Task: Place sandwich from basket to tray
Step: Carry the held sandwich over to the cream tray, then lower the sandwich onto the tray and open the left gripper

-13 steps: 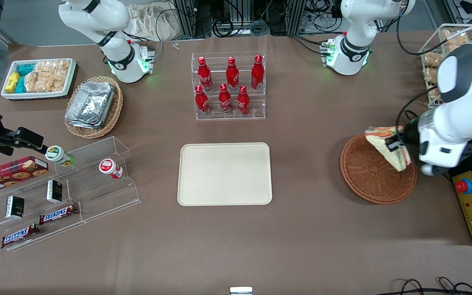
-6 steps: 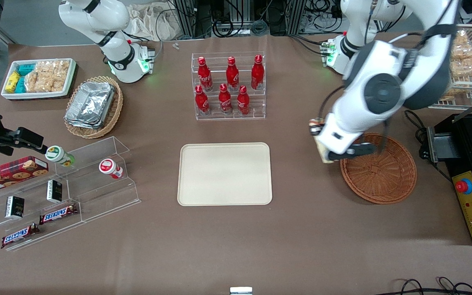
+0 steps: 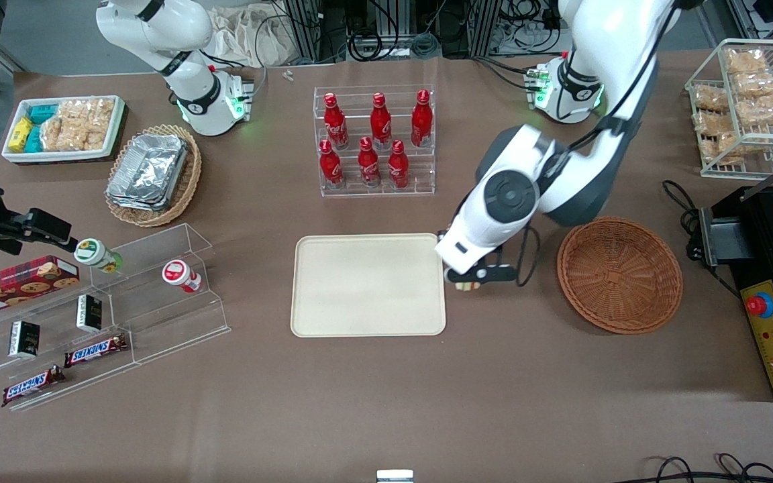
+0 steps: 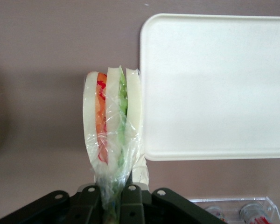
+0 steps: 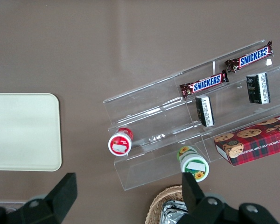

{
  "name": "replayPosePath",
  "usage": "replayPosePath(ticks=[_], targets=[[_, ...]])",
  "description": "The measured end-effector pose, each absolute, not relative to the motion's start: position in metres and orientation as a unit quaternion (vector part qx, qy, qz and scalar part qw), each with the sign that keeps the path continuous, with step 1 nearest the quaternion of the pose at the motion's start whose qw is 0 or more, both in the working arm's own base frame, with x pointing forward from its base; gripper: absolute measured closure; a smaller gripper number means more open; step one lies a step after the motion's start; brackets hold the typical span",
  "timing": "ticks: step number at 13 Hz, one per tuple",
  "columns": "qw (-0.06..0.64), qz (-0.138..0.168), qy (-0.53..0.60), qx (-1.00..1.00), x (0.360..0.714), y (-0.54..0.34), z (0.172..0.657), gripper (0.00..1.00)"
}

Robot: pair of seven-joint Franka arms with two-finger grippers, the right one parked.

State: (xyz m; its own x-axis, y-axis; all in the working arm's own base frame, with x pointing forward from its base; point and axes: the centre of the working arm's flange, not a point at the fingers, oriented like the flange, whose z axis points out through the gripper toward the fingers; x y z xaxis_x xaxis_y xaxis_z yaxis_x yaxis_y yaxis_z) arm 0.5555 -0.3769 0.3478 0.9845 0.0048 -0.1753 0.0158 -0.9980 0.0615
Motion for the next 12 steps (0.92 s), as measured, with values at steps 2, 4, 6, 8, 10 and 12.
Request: replayPosePath(ticks=[2,4,6,8,10,12], targets=[[0.044,-0.081,0.004,0.996,0.562,-0.388,0.313,0.85],[0.053,-0.076,-0.006,0.996,0.558,-0.405,0.284,0.85],[0.057,-0.077,-0.012,0.995,0.554,-0.419,0.264,0.85],[0.058,-0.077,-0.011,0.995,0.556,-0.421,0.249,0.83],[0.053,-0.073,-0.014,0.996,0.559,-0.42,0.242,0.71],[0.053,-0.069,-0.015,0.996,0.561,-0.42,0.244,0.5]])
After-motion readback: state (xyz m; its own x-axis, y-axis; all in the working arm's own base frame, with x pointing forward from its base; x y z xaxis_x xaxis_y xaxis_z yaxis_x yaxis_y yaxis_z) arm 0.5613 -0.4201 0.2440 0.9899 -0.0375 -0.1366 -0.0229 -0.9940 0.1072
